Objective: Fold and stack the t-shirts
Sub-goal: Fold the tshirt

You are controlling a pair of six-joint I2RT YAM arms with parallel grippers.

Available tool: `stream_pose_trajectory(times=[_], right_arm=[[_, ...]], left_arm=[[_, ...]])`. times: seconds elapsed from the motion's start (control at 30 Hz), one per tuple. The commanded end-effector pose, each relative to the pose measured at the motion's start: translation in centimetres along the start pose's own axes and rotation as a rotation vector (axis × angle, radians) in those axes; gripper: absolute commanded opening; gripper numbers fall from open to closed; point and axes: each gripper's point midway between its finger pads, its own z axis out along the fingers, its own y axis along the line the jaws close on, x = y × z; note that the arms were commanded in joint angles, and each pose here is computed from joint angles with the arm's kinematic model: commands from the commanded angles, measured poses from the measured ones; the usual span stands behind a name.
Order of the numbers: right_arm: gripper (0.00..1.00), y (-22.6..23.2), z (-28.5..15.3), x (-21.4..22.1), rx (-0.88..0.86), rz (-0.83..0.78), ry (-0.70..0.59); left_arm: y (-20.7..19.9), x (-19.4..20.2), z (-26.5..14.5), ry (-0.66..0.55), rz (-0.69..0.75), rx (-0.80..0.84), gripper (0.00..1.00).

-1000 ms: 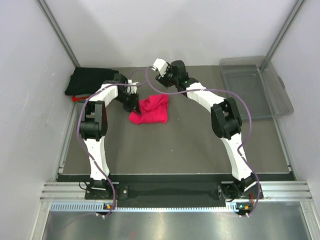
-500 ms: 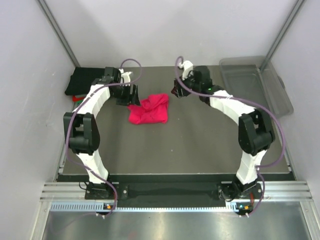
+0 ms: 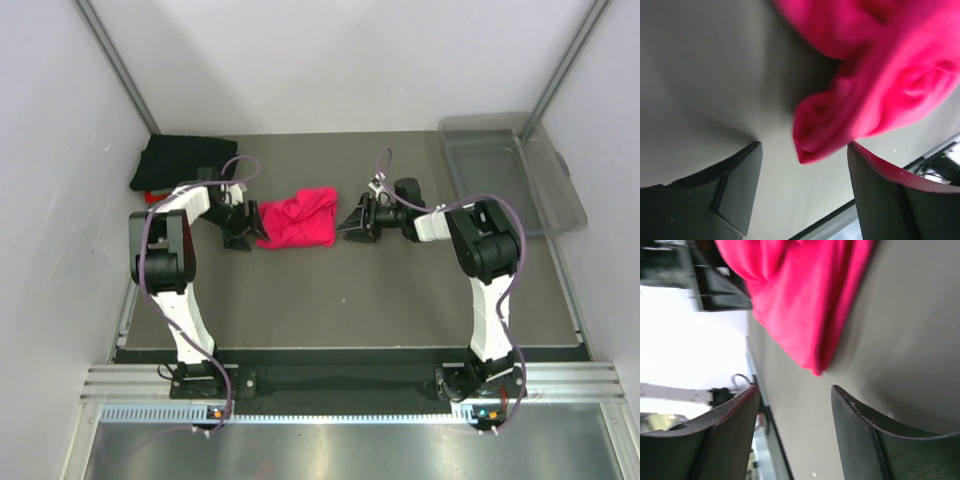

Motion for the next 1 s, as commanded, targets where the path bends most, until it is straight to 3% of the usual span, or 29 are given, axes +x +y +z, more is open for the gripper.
stream_pose_trajectory(times=[0.0,0.3,0.7,0.97], right_arm=[[0.6,2.8,1.0,-0.9,-0.138,0.016,-0.001],[0.61,2.3,3.5,1.9,-0.128,0.056,0.076],[0.58,1.3,4.8,1.1,-0.106,0.038,0.054],[0.38,1.2,6.0,1.5,-0.149,0.073,0.065]], left_arm=[[-0.1,0.4,1.1,0.039,-0.061,0.069,0.73],[0.0,0.8,2.8,0.089,-0.109,0.114,0.73],[-0.5,0.3,3.3,0.09,-0.121,0.153,0.59],[-0.5,0.0,3.7,0.088,-0.125,0.165,0.45]])
